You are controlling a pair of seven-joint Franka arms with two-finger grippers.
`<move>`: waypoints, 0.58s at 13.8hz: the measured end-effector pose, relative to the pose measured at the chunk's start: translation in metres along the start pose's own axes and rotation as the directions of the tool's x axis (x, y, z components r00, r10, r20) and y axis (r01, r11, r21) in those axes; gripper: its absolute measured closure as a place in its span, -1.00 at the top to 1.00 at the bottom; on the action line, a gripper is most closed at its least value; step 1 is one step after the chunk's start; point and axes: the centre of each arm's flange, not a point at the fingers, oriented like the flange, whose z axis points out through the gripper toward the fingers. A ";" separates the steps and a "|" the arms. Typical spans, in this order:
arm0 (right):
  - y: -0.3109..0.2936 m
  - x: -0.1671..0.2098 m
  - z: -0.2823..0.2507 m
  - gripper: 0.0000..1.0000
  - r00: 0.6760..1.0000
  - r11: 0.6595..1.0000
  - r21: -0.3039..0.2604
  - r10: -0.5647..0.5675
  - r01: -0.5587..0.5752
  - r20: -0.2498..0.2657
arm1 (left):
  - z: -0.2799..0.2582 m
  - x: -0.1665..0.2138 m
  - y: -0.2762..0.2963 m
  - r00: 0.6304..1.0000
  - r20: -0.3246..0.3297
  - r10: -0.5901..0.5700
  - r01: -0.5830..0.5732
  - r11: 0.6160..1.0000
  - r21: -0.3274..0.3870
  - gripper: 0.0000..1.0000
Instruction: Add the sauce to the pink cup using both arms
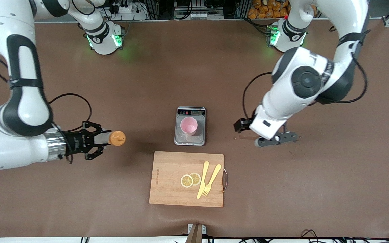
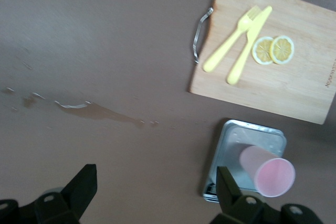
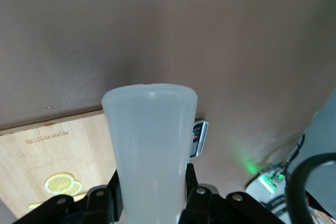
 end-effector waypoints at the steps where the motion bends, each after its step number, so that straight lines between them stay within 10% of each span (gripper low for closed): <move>1: 0.002 -0.012 0.008 -0.06 1.000 1.000 0.001 0.011 -0.011 -0.029 | -0.009 0.000 -0.010 1.000 -0.004 0.018 -0.018 1.000 0.004 1.00; 8: 0.023 -0.083 0.068 -0.06 0.963 0.999 0.001 0.039 -0.040 -0.265 | -0.069 -0.013 -0.073 0.990 0.022 0.137 -0.138 0.988 0.068 1.00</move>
